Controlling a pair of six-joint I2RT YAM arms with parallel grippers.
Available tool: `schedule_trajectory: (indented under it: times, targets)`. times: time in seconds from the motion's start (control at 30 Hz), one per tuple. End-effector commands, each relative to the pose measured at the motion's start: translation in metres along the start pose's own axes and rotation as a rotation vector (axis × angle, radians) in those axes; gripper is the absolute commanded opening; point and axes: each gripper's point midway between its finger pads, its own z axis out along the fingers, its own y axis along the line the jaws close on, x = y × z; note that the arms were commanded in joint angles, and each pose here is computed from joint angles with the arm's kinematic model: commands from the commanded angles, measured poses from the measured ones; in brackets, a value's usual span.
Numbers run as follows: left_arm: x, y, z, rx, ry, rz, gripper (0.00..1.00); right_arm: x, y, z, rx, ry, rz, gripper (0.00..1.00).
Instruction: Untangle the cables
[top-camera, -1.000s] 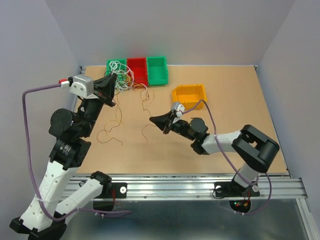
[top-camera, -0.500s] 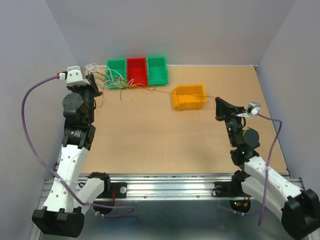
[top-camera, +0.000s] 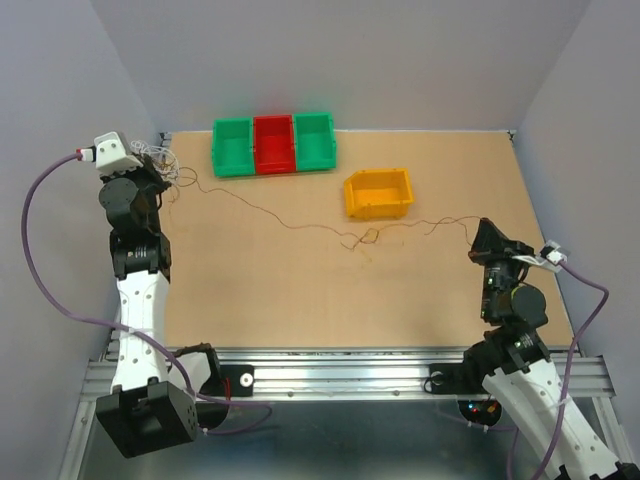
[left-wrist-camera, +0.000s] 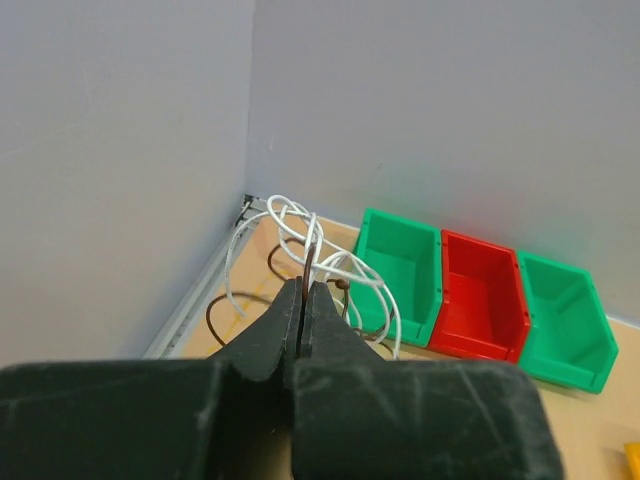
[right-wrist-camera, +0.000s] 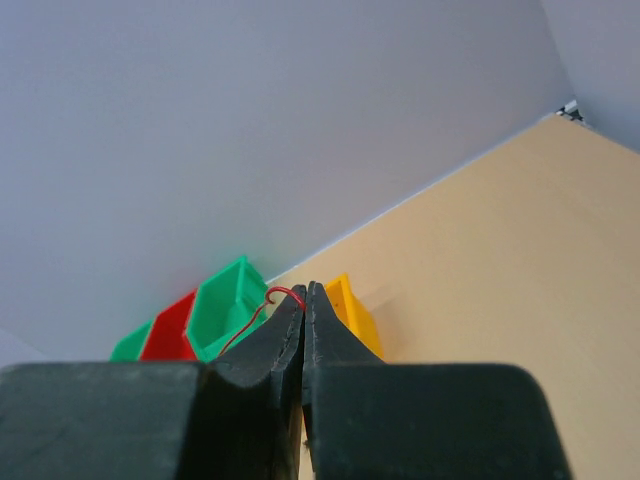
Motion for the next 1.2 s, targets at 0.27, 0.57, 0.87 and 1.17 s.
schedule_trajectory:
  times: [0.27,0.57,0.87,1.17]
  targets:
    - [0.002,-0.086,-0.035,0.512,-0.054,0.049,0.00,-0.008,0.031,-0.002,-0.121,0.073,-0.040,0.01]
    - [0.052,-0.144,-0.076,0.886,0.020,0.225,0.18,0.018,0.074,-0.007,-0.356,0.226,-0.105,0.01]
    - [0.099,-0.185,-0.108,1.065,0.076,0.408,0.77,0.001,0.137,-0.030,-0.655,0.294,-0.066,0.01]
    - [0.155,-0.242,-0.154,1.326,0.087,0.474,0.86,-0.048,0.173,-0.035,-0.752,0.226,-0.026,0.01]
